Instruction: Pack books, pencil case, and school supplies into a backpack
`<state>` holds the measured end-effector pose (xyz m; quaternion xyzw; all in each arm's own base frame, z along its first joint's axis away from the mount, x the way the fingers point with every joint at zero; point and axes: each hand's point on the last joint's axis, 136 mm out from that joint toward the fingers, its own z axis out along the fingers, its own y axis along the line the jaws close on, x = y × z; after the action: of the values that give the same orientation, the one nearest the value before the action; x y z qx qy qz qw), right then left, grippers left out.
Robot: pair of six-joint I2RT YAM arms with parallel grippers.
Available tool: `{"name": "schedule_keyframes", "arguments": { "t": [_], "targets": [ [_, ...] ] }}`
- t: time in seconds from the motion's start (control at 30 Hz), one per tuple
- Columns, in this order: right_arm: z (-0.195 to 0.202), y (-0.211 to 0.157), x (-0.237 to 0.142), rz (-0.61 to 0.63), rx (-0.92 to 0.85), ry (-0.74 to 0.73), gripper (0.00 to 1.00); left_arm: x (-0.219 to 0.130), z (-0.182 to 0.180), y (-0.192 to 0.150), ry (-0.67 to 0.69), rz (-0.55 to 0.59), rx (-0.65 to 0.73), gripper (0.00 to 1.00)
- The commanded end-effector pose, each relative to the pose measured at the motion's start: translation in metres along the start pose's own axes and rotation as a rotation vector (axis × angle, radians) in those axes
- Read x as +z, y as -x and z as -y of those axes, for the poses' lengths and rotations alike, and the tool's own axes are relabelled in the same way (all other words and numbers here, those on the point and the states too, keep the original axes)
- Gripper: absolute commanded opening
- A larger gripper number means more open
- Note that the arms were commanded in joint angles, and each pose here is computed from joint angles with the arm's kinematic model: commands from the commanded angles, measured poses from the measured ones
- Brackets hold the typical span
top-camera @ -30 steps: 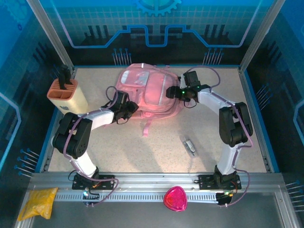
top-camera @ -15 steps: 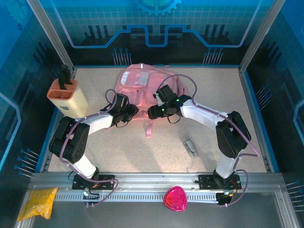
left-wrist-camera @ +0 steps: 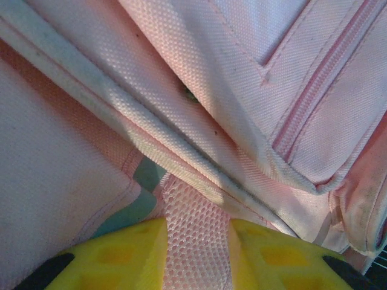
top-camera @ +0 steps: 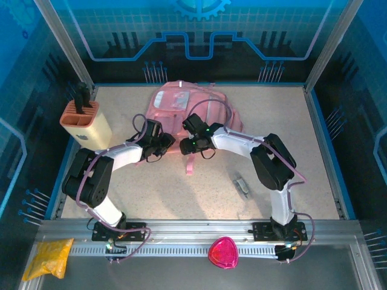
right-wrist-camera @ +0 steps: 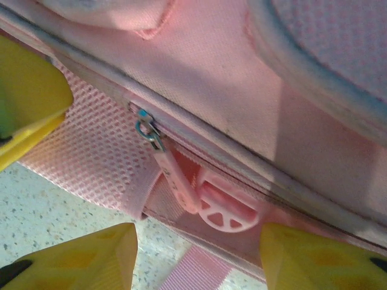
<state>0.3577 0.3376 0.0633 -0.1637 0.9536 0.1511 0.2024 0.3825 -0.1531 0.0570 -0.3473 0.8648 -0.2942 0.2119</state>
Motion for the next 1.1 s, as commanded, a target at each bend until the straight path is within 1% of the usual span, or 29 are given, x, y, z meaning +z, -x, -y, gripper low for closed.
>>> {"name": "schedule_keyframes", "arguments": {
  "t": [0.0, 0.2, 0.33, 0.53, 0.7, 0.83, 0.97, 1.07],
  "targets": [
    [-0.012, 0.015, 0.007, 0.032, 0.022, 0.065, 0.55, 0.007, -0.020, -0.004, 0.053, -0.025, -0.026, 0.33],
    [-0.009, 0.017, 0.023, 0.038, 0.026, 0.062, 0.52, 0.005, -0.021, -0.004, 0.056, -0.019, -0.027, 0.33],
    [-0.015, 0.024, 0.028, 0.066, 0.005, 0.097, 0.52, 0.006, -0.021, -0.004, 0.056, -0.026, -0.028, 0.33],
    [-0.029, 0.029, 0.023, 0.089, -0.025, 0.154, 0.43, 0.008, -0.024, -0.005, 0.066, -0.024, -0.031, 0.33],
    [-0.032, 0.028, 0.027, 0.090, -0.047, 0.180, 0.33, 0.010, -0.025, -0.005, 0.066, -0.025, -0.036, 0.33],
    [-0.030, 0.025, 0.031, 0.074, -0.042, 0.193, 0.29, 0.011, -0.024, -0.006, 0.063, -0.029, -0.035, 0.33],
    [-0.020, 0.023, 0.036, 0.075, -0.050, 0.139, 0.28, 0.011, -0.023, -0.005, 0.060, -0.030, -0.034, 0.33],
    [-0.017, 0.023, 0.038, 0.066, -0.051, 0.123, 0.24, 0.011, -0.022, -0.005, 0.058, -0.028, -0.033, 0.33]
  ]
}}
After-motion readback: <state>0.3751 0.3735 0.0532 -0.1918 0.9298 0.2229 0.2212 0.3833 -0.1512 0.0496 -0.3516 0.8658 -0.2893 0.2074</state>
